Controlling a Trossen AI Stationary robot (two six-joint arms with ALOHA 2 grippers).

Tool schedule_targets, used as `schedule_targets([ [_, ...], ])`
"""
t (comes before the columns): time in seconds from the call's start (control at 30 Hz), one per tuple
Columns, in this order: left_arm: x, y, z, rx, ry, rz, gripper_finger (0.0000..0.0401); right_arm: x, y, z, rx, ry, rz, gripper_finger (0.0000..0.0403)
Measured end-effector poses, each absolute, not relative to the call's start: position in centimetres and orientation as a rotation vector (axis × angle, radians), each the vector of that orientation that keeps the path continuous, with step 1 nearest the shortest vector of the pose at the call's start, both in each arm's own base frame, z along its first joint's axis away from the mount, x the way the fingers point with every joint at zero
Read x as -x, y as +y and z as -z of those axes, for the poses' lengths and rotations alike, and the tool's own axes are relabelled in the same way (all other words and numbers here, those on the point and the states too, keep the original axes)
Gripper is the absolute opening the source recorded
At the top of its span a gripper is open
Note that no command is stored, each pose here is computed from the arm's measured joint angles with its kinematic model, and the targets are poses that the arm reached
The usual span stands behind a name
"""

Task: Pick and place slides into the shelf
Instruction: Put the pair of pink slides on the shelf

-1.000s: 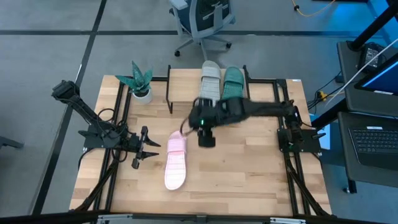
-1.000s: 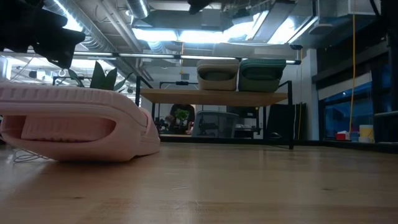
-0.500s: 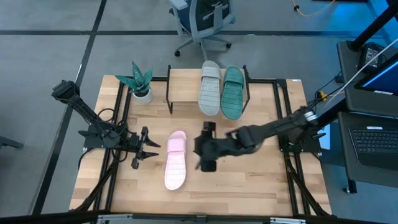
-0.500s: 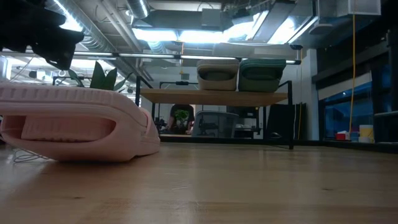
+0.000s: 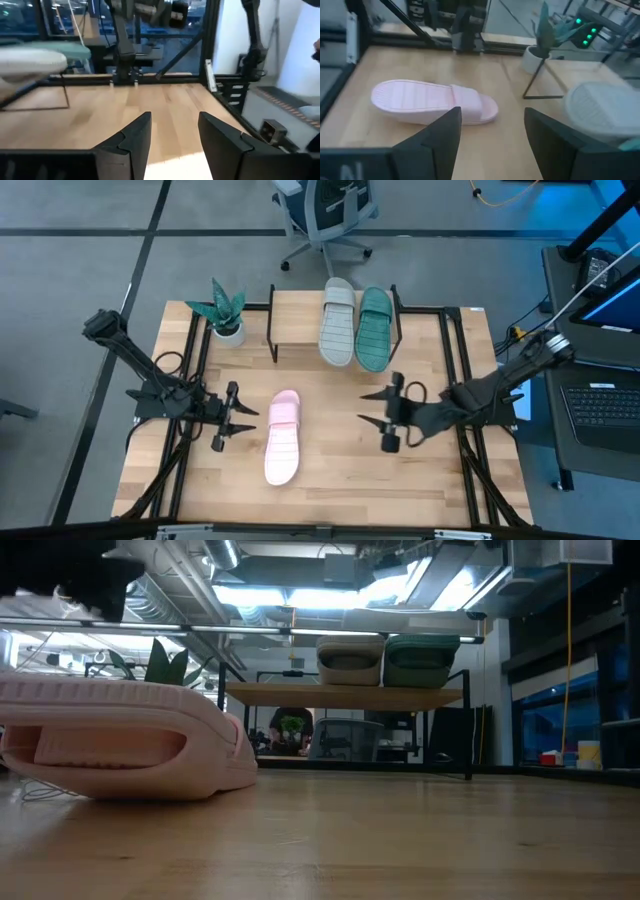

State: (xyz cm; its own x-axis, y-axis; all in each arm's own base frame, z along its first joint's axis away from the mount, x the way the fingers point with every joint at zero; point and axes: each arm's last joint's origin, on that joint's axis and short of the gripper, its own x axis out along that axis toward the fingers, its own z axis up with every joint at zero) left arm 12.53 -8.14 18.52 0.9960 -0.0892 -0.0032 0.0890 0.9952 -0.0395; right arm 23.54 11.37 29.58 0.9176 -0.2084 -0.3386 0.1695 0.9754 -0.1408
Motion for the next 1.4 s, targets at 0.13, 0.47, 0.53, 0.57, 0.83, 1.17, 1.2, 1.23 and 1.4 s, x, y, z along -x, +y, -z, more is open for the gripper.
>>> schedule_targets([
  [0.13,-14.0,-8.2,-22.0,-0.066,0.124,0.014,0.0157,-21.6,10.7,-26.2,0.073,0.294,0.171,0.0218],
  [0.47,-18.2,-7.7,-28.1,-0.163,0.470,-0.158,0.0157,-19.0,9.1,-22.0,0.067,0.271,0.171,0.0218],
  [0.53,-19.1,-7.4,-28.7,-0.158,0.552,-0.207,0.0157,-18.8,9.0,-22.0,0.077,0.269,0.169,0.0218],
  [0.57,-19.6,-7.3,-28.8,-0.158,0.594,-0.231,0.0157,-18.7,8.9,-22.2,0.082,0.265,0.168,0.0218],
  [0.83,-23.1,-7.8,-29.2,-0.134,0.801,-0.227,0.0157,-18.3,8.6,-22.7,0.188,0.260,0.153,0.0218],
  [1.17,-24.4,-9.7,-27.0,-0.093,0.963,-0.201,0.0157,-15.7,6.5,-19.6,0.086,0.150,0.188,0.0218],
  [1.2,-24.3,-9.9,-27.0,-0.095,0.972,-0.201,0.0157,-15.4,6.3,-19.4,0.078,0.135,0.188,0.0218],
  [1.23,-24.2,-10.0,-26.9,-0.094,0.971,-0.205,0.0157,-15.2,6.2,-19.3,0.072,0.123,0.188,0.0218],
  [1.4,-23.8,-11.0,-27.0,-0.087,0.958,-0.189,0.0157,-14.7,5.9,-18.7,0.045,0.101,0.188,0.0218],
])
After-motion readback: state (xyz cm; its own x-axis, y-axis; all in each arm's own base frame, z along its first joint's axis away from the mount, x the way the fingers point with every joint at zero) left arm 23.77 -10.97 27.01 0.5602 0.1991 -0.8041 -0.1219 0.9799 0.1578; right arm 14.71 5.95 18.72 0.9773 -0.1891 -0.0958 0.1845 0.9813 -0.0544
